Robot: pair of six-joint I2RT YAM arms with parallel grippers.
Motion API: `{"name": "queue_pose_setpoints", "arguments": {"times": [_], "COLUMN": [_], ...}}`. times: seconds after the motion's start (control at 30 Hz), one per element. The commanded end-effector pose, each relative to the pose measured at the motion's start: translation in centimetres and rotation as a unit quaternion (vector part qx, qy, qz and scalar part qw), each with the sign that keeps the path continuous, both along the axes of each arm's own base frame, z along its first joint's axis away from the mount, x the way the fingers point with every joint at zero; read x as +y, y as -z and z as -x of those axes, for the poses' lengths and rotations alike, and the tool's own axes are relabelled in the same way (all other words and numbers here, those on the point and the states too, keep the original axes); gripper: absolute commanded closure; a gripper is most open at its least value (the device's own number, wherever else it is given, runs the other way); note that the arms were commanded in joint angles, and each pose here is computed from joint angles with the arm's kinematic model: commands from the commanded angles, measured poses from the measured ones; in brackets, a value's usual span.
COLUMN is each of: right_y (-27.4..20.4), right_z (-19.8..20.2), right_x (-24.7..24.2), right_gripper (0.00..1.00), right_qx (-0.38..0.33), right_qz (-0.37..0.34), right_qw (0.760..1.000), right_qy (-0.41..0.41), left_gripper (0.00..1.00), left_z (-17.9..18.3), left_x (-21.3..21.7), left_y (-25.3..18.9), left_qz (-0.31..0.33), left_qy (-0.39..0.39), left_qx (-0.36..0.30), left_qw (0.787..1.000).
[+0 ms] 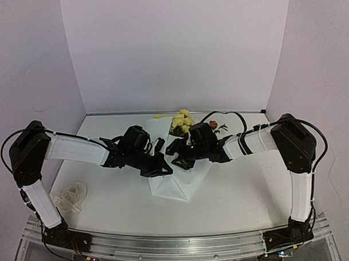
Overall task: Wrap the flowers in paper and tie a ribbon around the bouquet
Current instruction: Pass from the left arm to the right
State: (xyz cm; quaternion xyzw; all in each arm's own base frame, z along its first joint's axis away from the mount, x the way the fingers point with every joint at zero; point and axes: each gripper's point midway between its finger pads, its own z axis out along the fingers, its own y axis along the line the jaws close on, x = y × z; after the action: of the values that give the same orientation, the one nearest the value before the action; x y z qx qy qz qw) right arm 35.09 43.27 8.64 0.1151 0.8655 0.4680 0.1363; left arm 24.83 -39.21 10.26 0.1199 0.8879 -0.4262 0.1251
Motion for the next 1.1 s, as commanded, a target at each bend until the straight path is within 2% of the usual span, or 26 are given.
{"name": "queue_pose_setpoints", "arguments": {"times": [0.0,0.1,0.33,0.53,0.77,0.97,1.07], "right_y": [-0.6,-0.3,-2.7,-4.6,-3.2,-2.1,-2.5], "right_z": [-0.6,-0.3,0.0,-0.5,-1.3,-2.0,-2.3], "right_x": [-0.3,-2.0,-4.7,-2.9,-0.1,1.4,1.6], "right_gripper": [0.34,0.36,0.36,0.30,0.29,0.36,0.47], "right_qx": [-0.025,-0.027,-0.075,-0.102,-0.070,-0.048,-0.050], "right_qz": [0.010,0.026,0.034,0.019,0.007,-0.003,-0.007], "right_qw": [1.000,0.999,0.995,0.994,0.998,0.999,0.999], "right_qy": [0.001,0.031,0.062,0.026,-0.004,-0.011,-0.009], "left_gripper": [0.97,0.97,0.98,0.98,0.98,0.98,0.98], "left_z": [0.2,0.1,0.2,0.2,0.2,0.3,0.3], "left_x": [-0.7,-0.7,-0.7,-0.8,-0.9,-0.8,-0.8], "left_y": [-2.1,-2.2,-2.1,-2.1,-2.3,-2.4,-2.3], "left_qz": [0.033,0.033,0.034,0.037,0.039,0.040,0.039], "left_qy": [0.018,0.018,0.019,0.021,0.022,0.022,0.023], "left_qx": [-0.029,-0.030,-0.030,-0.029,-0.029,-0.030,-0.030], "left_qw": [0.999,0.999,0.999,0.999,0.999,0.998,0.999]}}
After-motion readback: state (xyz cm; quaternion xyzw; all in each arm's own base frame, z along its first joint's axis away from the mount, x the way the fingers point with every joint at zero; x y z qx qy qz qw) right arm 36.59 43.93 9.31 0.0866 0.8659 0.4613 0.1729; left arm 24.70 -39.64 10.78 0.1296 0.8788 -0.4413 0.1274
